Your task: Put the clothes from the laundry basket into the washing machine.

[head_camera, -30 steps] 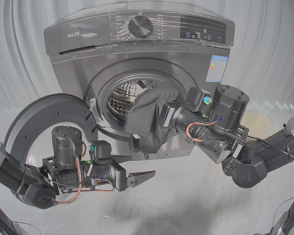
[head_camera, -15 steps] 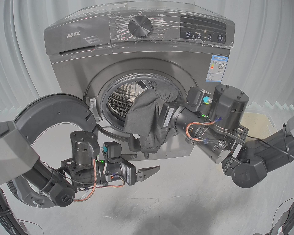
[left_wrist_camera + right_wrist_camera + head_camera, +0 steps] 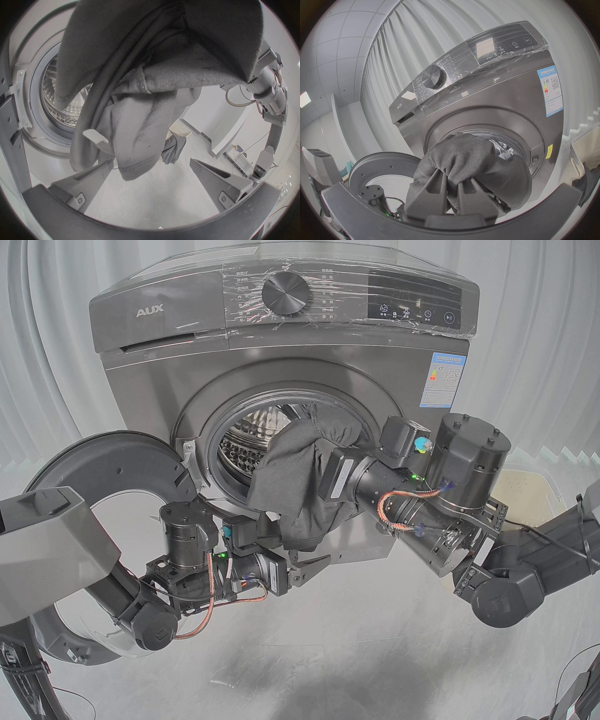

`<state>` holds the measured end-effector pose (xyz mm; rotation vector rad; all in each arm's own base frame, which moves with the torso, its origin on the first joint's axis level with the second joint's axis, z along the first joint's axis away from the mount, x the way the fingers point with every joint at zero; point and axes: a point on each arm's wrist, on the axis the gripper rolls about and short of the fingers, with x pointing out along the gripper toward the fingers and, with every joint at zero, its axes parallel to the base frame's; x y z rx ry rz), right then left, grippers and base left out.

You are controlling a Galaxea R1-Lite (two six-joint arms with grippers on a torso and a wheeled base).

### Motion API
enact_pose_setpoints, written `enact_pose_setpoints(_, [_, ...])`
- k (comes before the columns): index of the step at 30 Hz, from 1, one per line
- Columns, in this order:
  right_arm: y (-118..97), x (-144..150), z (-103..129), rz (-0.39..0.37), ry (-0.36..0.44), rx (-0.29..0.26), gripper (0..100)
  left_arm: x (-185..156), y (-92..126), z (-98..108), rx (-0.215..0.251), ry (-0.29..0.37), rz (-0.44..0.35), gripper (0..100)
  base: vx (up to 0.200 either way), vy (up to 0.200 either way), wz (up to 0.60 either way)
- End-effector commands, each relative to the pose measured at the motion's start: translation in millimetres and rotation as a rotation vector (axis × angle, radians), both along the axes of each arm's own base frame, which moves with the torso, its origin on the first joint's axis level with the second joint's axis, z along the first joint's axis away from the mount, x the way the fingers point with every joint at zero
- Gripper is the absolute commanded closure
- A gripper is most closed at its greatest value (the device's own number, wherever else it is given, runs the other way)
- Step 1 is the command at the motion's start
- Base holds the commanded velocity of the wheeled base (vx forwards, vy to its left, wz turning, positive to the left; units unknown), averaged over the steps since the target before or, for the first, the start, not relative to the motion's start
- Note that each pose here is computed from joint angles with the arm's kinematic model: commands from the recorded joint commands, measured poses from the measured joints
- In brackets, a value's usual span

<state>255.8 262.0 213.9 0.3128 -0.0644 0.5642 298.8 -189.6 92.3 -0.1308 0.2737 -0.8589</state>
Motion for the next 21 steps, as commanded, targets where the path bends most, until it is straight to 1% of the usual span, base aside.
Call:
enact_pose_setpoints(1, [-0.4, 0.6, -0.3, -0.004, 0.000, 0.000, 100, 1.1, -2.6, 0.2, -0.007, -0.011, -0.004, 0, 0.000, 0.000, 0.00])
enact_pose_setpoints(3, [-1.0, 1.6, -0.8, -0.007, 0.001, -0.002, 100, -0.9, -2.7, 0.8, -0.012, -0.010, -0.007, 0, 0.000, 0.000, 0.00])
enact_pose_setpoints(5, [-0.9, 4.9, -4.2, -0.013, 0.007, -0.007, 100, -8.8, -3.5, 9.5, -0.029, -0.021, -0.020, 0, 0.000, 0.000, 0.00])
enact_pose_setpoints(7, [-0.7, 5.1, -4.8, -0.014, 0.008, -0.008, 100, -13.9, -4.7, 14.4, -0.036, -0.028, -0.032, 0, 0.000, 0.000, 0.00])
enact_pose_setpoints(11, [-0.4, 6.1, -5.1, -0.016, 0.008, -0.008, 100, -23.2, -7.4, 28.3, -0.076, -0.036, -0.051, 0, 0.000, 0.000, 0.00])
enact_pose_setpoints(15, [0.1, 7.5, -6.9, -0.019, 0.011, -0.011, 100, -31.8, -8.0, 32.2, -0.084, -0.033, -0.078, 0, 0.000, 0.000, 0.00])
enact_pose_setpoints(21, [0.8, 7.4, -7.1, -0.017, 0.011, -0.011, 100, -30.5, -8.9, 26.9, -0.076, -0.020, -0.079, 0, 0.000, 0.000, 0.00])
